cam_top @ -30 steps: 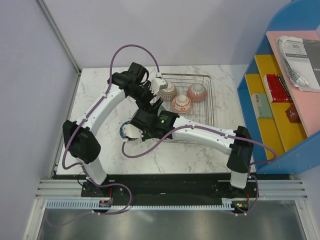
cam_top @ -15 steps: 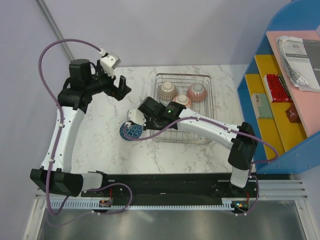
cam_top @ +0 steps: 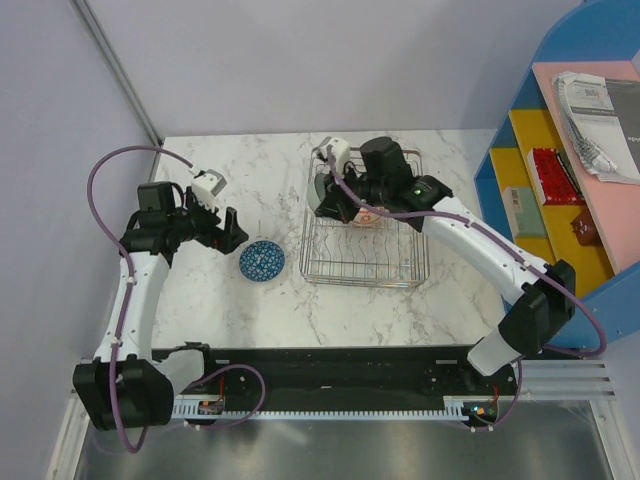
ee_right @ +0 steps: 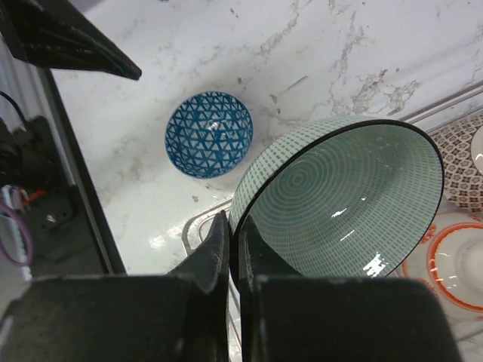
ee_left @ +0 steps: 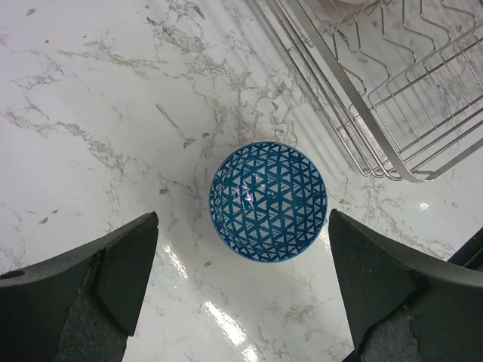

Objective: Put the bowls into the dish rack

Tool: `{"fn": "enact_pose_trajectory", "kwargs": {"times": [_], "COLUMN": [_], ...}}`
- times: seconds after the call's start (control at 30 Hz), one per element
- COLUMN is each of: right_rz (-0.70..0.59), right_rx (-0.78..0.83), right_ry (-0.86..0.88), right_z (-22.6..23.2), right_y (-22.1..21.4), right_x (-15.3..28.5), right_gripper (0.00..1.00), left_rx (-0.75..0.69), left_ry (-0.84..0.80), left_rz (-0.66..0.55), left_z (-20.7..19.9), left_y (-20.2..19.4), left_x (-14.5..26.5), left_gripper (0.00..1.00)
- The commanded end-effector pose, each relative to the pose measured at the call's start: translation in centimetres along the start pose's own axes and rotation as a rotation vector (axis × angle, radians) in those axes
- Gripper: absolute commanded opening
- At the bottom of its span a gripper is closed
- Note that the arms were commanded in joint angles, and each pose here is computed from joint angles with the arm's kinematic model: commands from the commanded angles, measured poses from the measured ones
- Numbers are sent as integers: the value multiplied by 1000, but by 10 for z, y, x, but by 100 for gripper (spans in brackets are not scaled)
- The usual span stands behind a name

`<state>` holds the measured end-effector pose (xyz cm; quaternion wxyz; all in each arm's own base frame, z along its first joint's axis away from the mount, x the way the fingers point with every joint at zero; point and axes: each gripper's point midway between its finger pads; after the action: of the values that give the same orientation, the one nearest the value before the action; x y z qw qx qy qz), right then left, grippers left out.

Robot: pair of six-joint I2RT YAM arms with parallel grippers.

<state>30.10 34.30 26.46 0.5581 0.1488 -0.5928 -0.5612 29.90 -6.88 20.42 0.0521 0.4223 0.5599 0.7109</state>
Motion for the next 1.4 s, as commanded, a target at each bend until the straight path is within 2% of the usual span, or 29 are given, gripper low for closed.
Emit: {"fn": "enact_pose_trajectory", "kwargs": {"times": [0.0, 0.07, 0.1, 0.17, 0.2, 0.27, 0.3, 0.37, 0.4, 0.43, 0.5, 0.7, 0.77, 0.93, 1.37], "right_rz": [-291, -283, -356, -353, -421, -440, -485, -479, -525, -515, -568, -613, -622, -586, -499], "right_rx": [-172, -305, -299, -396, -436, -502, -481, -578, -548, -614, -621, -741, -728, -781, -826], "right_ry": [261, 364, 402, 496, 569, 601, 634, 674, 706, 731, 747, 660, 612, 548, 521], "right_z": [24, 29, 23, 24, 30, 21, 23, 23, 28, 29, 27, 6, 1, -9, -18], "right_y": [62, 52, 66, 55, 70, 60, 67, 62, 66, 62, 65, 46, 41, 24, -3], "right_x": [29, 33, 42, 44, 58, 58, 66, 66, 74, 75, 79, 62, 59, 40, -4], "right_gripper": [0, 0, 0, 0, 0, 0, 0, 0, 0, 0, 0, 0, 0, 0, 0], "left_rx": [-73, -58, -47, -45, -39, -39, -31, -29, -28, -28, -22, -12, -14, -6, -4], "left_ry": [4, 18, 18, 45, 46, 63, 63, 70, 71, 78, 76, 66, 68, 62, 50], "left_rz": [-71, -77, -72, -80, -77, -92, -88, -85, -84, -84, -82, -80, -80, -77, -78], "left_z": [2, 7, 7, 12, 11, 12, 12, 13, 13, 15, 15, 14, 15, 14, 12], "left_y": [7, 4, 0, -2, -7, -7, -11, -13, -14, -15, -17, -18, -18, -21, -22], "left_x": [5, 8, 8, 11, 10, 12, 11, 12, 12, 13, 13, 11, 11, 9, 8], "left_gripper": [100, 100, 100, 100, 100, 100, 100, 100, 100, 100, 100, 100, 100, 100, 100]}}
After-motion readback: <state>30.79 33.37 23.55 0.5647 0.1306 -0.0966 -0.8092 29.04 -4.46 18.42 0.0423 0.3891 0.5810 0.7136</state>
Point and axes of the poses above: each gripper's point midway between its finger pads, its own x axis back along the fingers, its own z axis along the line the jaws close on, y = z × x, and after that the axes turned 9 degrees about -x, right-handed
